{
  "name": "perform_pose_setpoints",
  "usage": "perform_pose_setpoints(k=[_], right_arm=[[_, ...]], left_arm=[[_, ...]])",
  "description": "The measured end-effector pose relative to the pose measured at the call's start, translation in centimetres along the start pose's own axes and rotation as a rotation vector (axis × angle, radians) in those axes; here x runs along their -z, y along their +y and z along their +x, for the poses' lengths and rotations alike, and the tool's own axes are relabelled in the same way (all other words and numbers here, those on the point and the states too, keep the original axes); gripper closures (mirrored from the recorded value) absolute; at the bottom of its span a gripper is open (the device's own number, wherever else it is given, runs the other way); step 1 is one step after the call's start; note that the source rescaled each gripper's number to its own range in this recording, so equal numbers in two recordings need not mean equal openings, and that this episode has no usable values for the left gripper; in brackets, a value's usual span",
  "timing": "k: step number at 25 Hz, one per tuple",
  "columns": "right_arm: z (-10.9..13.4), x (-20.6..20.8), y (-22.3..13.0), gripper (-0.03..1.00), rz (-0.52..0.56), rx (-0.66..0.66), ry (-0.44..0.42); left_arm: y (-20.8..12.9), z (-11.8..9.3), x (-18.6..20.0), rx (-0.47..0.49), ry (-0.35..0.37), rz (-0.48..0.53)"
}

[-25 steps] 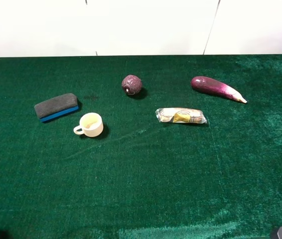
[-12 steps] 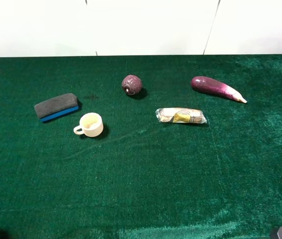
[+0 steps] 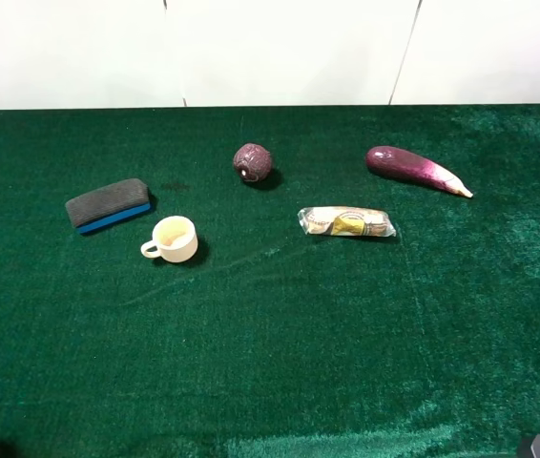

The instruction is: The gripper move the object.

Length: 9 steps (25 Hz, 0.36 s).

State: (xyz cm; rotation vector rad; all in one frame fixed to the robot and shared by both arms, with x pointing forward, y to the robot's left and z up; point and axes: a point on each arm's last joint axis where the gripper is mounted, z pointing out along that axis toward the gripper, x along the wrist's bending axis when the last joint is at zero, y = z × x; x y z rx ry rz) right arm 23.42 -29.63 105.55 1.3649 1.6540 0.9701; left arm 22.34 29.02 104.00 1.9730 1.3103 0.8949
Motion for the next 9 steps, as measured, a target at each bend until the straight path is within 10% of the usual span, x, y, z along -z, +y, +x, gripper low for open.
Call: perform_pose_setpoints(k=[9], right_arm=[[0.00, 0.00, 0.00, -0.03, 0.000, -0.007, 0.000]], left_arm=[[0.00, 0.00, 0.00, 0.000, 0.000, 0.000]])
